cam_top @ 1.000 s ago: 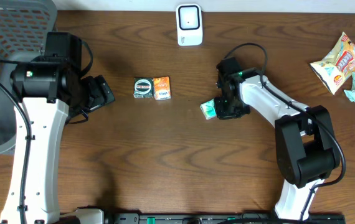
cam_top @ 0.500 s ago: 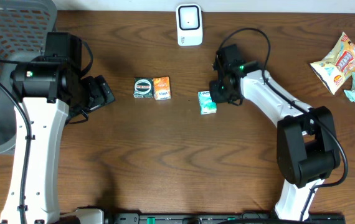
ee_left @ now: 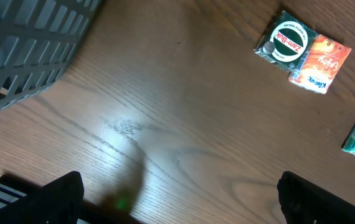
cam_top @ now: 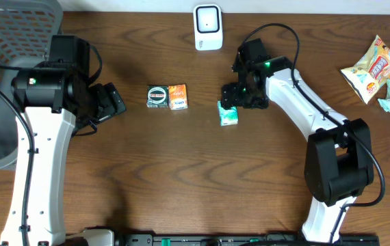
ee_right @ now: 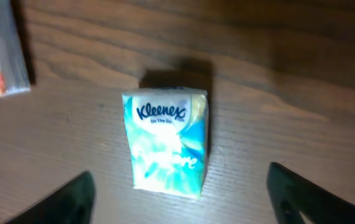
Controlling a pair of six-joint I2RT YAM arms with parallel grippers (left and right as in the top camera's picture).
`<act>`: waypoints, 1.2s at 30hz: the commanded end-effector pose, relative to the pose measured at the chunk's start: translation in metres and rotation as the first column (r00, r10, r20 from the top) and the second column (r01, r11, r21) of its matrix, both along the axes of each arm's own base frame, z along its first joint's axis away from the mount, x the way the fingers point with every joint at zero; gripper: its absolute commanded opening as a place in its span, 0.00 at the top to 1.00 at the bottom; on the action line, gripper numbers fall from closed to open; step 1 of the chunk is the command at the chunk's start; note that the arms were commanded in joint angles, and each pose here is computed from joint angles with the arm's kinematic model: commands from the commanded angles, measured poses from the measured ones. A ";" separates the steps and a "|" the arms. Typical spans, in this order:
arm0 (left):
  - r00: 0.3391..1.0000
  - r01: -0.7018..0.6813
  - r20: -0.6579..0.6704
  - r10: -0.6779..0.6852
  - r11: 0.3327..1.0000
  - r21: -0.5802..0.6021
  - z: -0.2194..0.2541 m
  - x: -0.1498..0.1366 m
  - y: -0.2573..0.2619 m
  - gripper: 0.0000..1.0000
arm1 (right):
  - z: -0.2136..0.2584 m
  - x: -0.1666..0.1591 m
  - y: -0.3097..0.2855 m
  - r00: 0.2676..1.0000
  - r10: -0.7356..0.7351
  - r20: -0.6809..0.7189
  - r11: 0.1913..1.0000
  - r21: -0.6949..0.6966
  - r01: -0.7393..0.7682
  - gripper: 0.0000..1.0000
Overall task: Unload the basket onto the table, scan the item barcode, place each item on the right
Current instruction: 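Grasp the Kleenex tissue pack with the right gripper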
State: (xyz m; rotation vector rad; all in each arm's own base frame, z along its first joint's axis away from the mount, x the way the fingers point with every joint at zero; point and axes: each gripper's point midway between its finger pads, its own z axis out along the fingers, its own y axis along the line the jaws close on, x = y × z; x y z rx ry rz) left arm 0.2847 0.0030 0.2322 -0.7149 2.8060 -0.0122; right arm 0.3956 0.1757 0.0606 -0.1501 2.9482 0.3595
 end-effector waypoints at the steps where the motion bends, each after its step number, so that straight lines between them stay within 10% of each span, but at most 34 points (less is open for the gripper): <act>1: 1.000 -0.011 -0.010 0.011 1.000 0.004 -0.001 -0.001 0.001 0.02 | -0.010 -0.005 -0.001 0.998 -0.043 -0.042 0.999 0.005 0.043 0.07; 7: 1.000 -0.011 -0.010 0.011 1.000 0.004 -0.001 -0.001 0.001 0.02 | -0.014 -0.009 0.002 0.997 -0.051 -0.055 0.999 0.002 0.051 0.04; 13: 1.000 -0.011 -0.010 0.011 1.000 0.004 -0.001 -0.001 0.001 0.02 | -0.014 0.000 -0.007 0.999 -0.036 -0.022 0.999 -0.001 0.036 0.38; 21: 1.000 -0.011 -0.010 0.011 1.000 0.004 -0.001 -0.001 0.001 0.02 | -0.016 -0.001 -0.009 0.999 -0.043 -0.028 0.999 0.004 0.043 0.26; 36: 1.000 -0.011 -0.010 0.011 1.000 0.004 -0.001 -0.001 0.001 0.02 | -0.050 -0.014 0.009 1.000 0.021 -0.011 0.993 0.115 -0.020 0.42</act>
